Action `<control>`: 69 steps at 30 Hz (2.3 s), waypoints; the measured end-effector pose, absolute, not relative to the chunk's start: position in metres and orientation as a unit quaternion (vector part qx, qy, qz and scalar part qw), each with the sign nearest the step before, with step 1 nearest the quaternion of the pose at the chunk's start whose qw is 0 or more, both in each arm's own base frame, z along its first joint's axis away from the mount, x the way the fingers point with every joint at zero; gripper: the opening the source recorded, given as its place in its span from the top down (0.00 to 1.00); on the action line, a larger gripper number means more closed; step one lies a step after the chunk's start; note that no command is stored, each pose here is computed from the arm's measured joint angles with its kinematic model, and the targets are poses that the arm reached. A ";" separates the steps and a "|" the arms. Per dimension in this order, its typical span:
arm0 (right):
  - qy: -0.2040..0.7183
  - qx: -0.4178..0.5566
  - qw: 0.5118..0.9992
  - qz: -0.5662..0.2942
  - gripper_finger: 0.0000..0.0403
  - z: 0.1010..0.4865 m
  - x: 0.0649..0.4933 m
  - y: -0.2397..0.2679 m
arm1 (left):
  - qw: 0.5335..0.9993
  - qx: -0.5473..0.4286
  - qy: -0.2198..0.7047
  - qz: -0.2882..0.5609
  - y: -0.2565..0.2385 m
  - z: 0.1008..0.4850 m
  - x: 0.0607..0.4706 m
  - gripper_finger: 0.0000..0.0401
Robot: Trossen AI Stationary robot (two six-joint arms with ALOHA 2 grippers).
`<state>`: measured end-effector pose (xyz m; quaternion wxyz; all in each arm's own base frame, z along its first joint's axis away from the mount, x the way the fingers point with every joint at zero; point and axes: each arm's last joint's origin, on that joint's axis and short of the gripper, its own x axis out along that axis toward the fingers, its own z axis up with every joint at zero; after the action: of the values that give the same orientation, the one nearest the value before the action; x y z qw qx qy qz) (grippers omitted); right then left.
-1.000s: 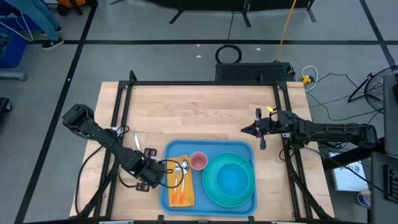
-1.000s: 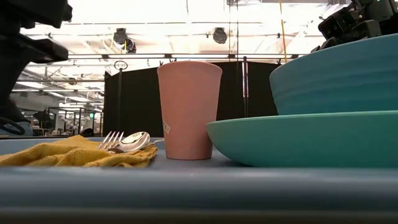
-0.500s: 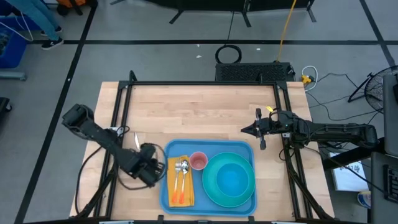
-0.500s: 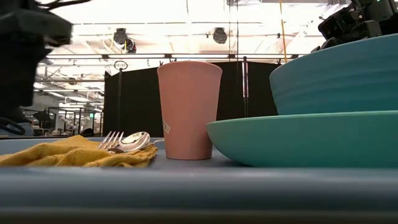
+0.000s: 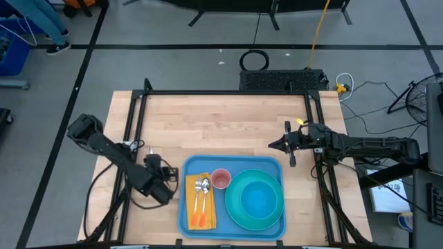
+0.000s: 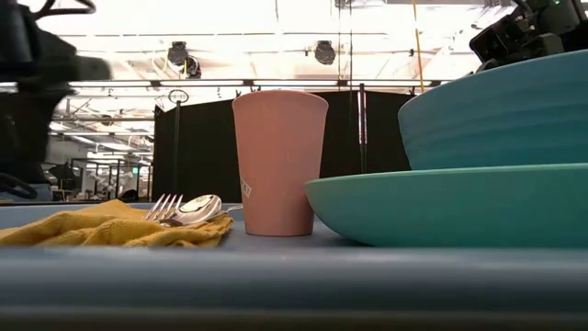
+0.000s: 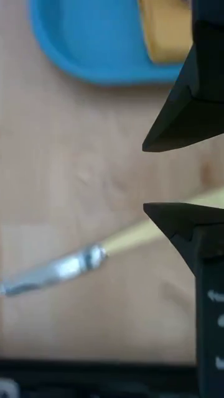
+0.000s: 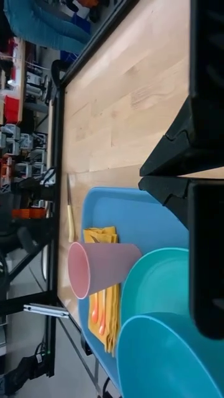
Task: Set up tray
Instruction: Put the knife on the yellow napkin to the left of the orange fork
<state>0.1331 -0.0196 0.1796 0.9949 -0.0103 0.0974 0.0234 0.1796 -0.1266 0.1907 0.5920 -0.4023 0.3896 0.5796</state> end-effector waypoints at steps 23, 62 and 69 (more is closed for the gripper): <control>0.074 0.011 0.997 0.022 1.00 0.184 0.134 -0.020 | 0.395 -0.476 0.422 0.663 -0.065 0.177 0.198 0.64; 0.093 0.005 0.995 0.023 1.00 0.180 0.133 -0.020 | 0.421 -0.420 0.548 0.588 -0.063 0.187 0.153 0.64; 0.093 0.003 0.995 0.023 1.00 0.180 0.133 -0.020 | 0.388 -0.382 0.611 0.574 -0.070 0.177 0.141 0.64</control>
<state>0.1334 -0.0196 0.1803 0.9954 0.0035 0.0930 0.0226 0.1410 -0.0701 0.1772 0.3881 -0.3823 0.6113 0.5740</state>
